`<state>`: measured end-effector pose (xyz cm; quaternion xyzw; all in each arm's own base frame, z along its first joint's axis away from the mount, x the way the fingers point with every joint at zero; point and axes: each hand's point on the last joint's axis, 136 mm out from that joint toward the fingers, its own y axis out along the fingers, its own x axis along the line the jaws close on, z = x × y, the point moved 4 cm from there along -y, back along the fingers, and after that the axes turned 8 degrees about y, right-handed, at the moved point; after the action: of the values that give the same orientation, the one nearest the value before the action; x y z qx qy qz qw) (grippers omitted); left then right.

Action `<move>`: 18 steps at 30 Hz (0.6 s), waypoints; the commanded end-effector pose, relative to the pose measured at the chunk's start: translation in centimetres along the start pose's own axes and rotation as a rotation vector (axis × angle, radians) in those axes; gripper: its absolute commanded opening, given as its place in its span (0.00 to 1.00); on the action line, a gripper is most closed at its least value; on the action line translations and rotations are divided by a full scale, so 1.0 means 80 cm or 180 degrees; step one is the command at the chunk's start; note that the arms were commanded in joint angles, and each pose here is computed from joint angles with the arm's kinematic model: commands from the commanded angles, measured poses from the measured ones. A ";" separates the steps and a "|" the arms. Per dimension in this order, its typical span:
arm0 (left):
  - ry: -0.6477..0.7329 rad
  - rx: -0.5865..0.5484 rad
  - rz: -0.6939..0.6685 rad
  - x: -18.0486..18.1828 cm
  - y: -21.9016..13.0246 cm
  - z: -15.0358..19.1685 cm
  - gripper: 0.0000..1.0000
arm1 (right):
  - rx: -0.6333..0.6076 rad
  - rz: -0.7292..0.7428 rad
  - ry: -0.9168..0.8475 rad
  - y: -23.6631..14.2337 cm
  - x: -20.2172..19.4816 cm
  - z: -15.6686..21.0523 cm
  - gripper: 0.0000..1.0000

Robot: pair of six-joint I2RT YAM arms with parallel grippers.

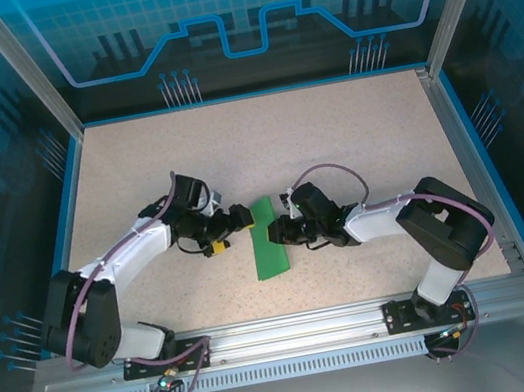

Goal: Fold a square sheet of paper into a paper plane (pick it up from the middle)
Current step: Fold the square sheet of paper in half at the center of the table.

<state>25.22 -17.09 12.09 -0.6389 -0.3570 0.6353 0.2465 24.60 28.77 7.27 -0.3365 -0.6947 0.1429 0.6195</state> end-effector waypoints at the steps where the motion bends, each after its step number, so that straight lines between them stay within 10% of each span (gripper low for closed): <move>1: 0.0038 -0.0017 -0.0101 0.000 0.013 -0.003 0.91 | 0.0025 -0.0148 0.0033 0.003 -0.003 -0.001 0.21; 18: 0.0240 0.0082 -0.0423 0.011 0.071 0.008 0.48 | 0.0045 -0.0052 0.0133 0.009 -0.027 0.006 0.21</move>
<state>25.13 -19.61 7.76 -0.6304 -0.3772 0.6065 0.3041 24.26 28.39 5.61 -0.3303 -0.6868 0.1394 0.6323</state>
